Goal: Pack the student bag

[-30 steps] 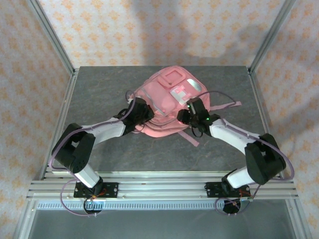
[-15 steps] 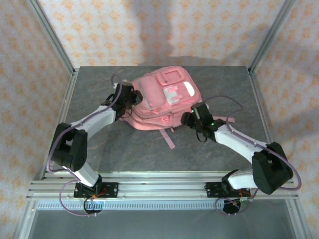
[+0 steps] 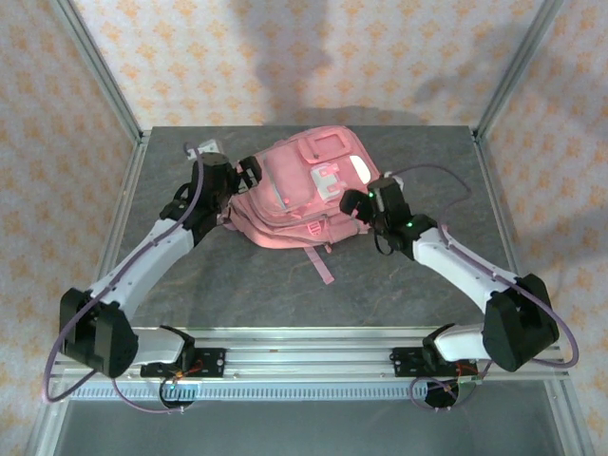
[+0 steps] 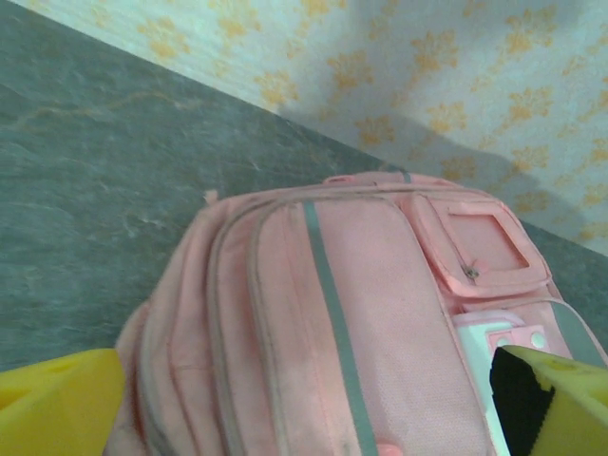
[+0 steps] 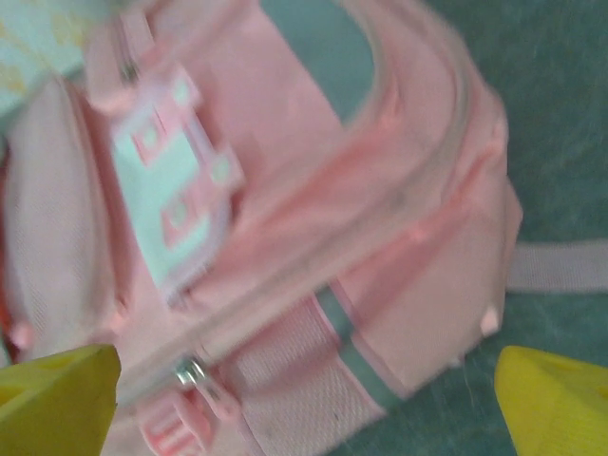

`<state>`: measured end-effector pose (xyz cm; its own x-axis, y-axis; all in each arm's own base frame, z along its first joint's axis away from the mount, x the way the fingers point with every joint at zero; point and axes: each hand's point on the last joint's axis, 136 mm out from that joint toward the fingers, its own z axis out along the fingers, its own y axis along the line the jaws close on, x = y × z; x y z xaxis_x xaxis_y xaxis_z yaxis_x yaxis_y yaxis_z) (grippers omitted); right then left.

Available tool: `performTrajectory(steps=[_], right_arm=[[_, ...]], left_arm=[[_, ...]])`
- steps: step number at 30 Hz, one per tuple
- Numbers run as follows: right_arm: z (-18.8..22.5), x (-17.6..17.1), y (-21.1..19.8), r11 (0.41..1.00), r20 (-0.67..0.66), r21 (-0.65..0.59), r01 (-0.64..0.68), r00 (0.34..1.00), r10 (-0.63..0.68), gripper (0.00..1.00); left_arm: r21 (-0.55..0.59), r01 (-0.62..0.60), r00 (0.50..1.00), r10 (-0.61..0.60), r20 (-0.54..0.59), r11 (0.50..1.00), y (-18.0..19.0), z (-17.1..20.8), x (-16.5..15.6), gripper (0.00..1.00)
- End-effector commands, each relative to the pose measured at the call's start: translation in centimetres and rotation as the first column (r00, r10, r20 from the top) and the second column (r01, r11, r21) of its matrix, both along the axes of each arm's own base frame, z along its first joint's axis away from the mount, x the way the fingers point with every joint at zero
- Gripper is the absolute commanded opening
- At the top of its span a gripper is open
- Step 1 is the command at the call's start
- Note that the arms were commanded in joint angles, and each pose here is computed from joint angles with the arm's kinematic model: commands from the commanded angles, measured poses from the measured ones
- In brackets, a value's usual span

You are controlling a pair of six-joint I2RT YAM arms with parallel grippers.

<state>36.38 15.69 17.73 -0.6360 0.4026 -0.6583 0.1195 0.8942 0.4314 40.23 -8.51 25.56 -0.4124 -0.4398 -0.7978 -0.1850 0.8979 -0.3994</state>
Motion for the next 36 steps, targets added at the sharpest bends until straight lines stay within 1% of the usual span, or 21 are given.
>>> performTrajectory(steps=[1, 4, 7, 10, 12, 14, 15, 17, 19, 21, 23, 26, 28, 29, 31, 33, 35, 36], right_arm=[[3.3, 2.3, -2.6, 0.994, 0.101, -0.057, 0.098, 0.991, -0.092, 1.00], [5.4, 3.3, -5.7, 0.967, 0.177, -0.107, 0.232, 0.961, -0.211, 1.00], [8.0, 3.1, -9.2, 0.916, 0.296, -0.146, 0.373, 0.900, -0.319, 1.00], [9.6, 1.4, -13.0, 0.831, 0.457, -0.159, 0.534, 0.785, -0.417, 1.00], [10.3, -0.9, -15.7, 0.753, 0.551, -0.118, 0.647, 0.673, -0.493, 1.00], [10.0, -2.7, -17.7, 0.708, 0.609, -0.105, 0.698, 0.608, -0.509, 1.00], [9.2, -3.5, -18.6, 0.694, 0.623, -0.110, 0.712, 0.593, -0.510, 1.00], [7.7, -4.6, -19.8, 0.680, 0.634, -0.123, 0.723, 0.585, -0.506, 1.00], [6.1, -5.2, -20.6, 0.670, 0.626, -0.157, 0.726, 0.598, -0.501, 1.00], [4.2, -5.6, -21.5, 0.647, 0.608, -0.185, 0.740, 0.604, -0.516, 1.00], [2.9, -5.8, -21.9, 0.635, 0.600, -0.187, 0.750, 0.599, -0.530, 1.00], [1.1, -5.6, -22.1, 0.633, 0.603, -0.194, 0.750, 0.600, -0.526, 1.00], [0.4, -5.2, -22.0, 0.636, 0.603, -0.198, 0.746, 0.604, -0.521, 1.00], [0.2, -5.2, -22.0, 0.635, 0.613, -0.186, 0.750, 0.594, -0.522, 1.00], [-0.6, -4.9, -21.8, 0.655, 0.622, -0.187, 0.732, 0.604, -0.497, 1.00], [-1.5, -4.4, -21.2, 0.685, 0.620, -0.220, 0.694, 0.642, -0.451, 1.00], [-1.8, -4.3, -21.4, 0.678, 0.629, -0.230, 0.698, 0.639, -0.443, 1.00], [-1.9, -4.1, -21.3, 0.698, 0.632, -0.224, 0.680, 0.647, -0.428, 1.00]], left_arm=[[0.117, -0.054, 0.998, 0.055, -0.004, 0.992, 2.5, -0.2, -1.9, 0.99], [0.140, -0.093, 0.994, 0.084, 0.072, 0.986, 3.7, 1.3, -3.3, 0.99], [0.168, -0.145, 0.981, 0.120, 0.150, 0.975, 5.1, 2.9, -4.5, 0.99], [0.216, -0.193, 0.966, 0.147, 0.212, 0.957, 6.4, 3.7, -5.6, 0.99], [0.242, -0.229, 0.955, 0.169, 0.242, 0.943, 7.3, 3.5, -6.3, 0.99], [0.256, -0.272, 0.944, 0.205, 0.260, 0.928, 8.1, 3.0, -6.8, 0.99], [0.273, -0.288, 0.940, 0.217, 0.263, 0.918, 8.6, 2.2, -7.1, 0.99], [0.296, -0.326, 0.929, 0.246, 0.276, 0.898, 9.3, 0.7, -7.5, 0.99], [0.303, -0.338, 0.922, 0.249, 0.296, 0.891, 9.7, -0.9, -7.9, 1.00], [0.309, -0.364, 0.911, 0.266, 0.316, 0.879, 10.2, -2.8, -8.3, 0.99], [0.319, -0.417, 0.889, 0.309, 0.337, 0.851, 11.3, -4.3, -8.6, 0.99], [0.334, -0.451, 0.876, 0.338, 0.345, 0.828, 12.6, -6.1, -8.0, 0.99], [0.347, -0.452, 0.877, 0.338, 0.342, 0.822, 13.1, -7.1, -7.3, 0.99], [0.364, -0.446, 0.881, 0.328, 0.342, 0.818, 13.2, -7.7, -7.0, 0.99], [0.366, -0.450, 0.875, 0.320, 0.363, 0.815, 13.5, -8.3, -6.7, 0.99], [0.368, -0.437, 0.878, 0.300, 0.373, 0.821, 13.6, -9.3, -6.4, 0.99], [0.388, -0.434, 0.878, 0.285, 0.385, 0.813, 13.6, -9.7, -6.2, 0.99], [0.404, -0.411, 0.889, 0.262, 0.375, 0.817, 13.3, -9.6, -5.8, 0.99]])
